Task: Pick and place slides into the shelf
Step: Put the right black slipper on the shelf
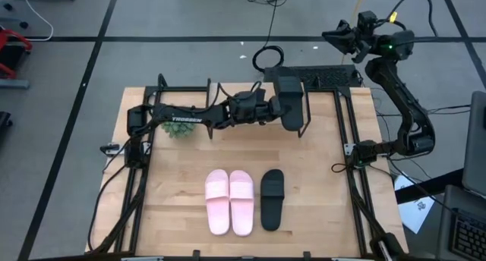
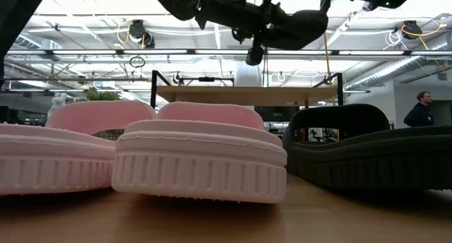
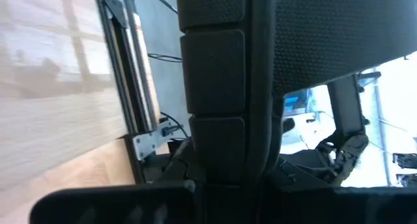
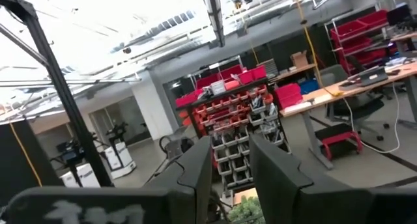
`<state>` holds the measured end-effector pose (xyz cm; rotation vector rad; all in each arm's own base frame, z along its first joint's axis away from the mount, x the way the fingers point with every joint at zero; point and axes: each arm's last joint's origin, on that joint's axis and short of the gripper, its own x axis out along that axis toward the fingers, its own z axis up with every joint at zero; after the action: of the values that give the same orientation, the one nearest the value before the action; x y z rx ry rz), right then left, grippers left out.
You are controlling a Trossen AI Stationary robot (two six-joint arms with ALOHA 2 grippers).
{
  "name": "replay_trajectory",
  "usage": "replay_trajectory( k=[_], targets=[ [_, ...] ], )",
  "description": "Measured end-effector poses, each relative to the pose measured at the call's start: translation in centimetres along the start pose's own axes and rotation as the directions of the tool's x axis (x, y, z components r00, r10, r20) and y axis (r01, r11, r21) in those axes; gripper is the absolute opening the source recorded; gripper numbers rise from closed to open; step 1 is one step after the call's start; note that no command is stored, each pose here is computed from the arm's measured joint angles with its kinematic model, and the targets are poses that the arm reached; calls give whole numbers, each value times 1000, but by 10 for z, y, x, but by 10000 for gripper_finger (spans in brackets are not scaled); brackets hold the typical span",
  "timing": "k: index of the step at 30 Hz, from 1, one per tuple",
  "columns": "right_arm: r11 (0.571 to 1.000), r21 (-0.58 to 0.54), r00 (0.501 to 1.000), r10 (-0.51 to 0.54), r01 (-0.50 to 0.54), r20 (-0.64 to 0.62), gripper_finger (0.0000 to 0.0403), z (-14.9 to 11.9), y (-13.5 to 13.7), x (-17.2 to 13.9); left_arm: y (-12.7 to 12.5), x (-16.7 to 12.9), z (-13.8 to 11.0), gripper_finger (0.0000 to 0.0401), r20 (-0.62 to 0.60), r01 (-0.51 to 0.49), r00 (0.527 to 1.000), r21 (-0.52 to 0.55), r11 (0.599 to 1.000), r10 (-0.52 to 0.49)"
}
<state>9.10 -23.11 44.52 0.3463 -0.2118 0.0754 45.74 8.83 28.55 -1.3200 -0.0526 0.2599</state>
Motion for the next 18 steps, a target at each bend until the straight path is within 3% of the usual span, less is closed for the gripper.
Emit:
replay_trajectory(
  k=[10,18],
  targets=[
    [1000,8,1000,15,-15,-18,93,-4,-1,7,16,19,8,50,28,-40,999,-11,999,40],
    [999,28,999,34,-33,-40,93,-6,-1,11,8,45,20,50,-98,-117,988,61,991,123]
  ],
)
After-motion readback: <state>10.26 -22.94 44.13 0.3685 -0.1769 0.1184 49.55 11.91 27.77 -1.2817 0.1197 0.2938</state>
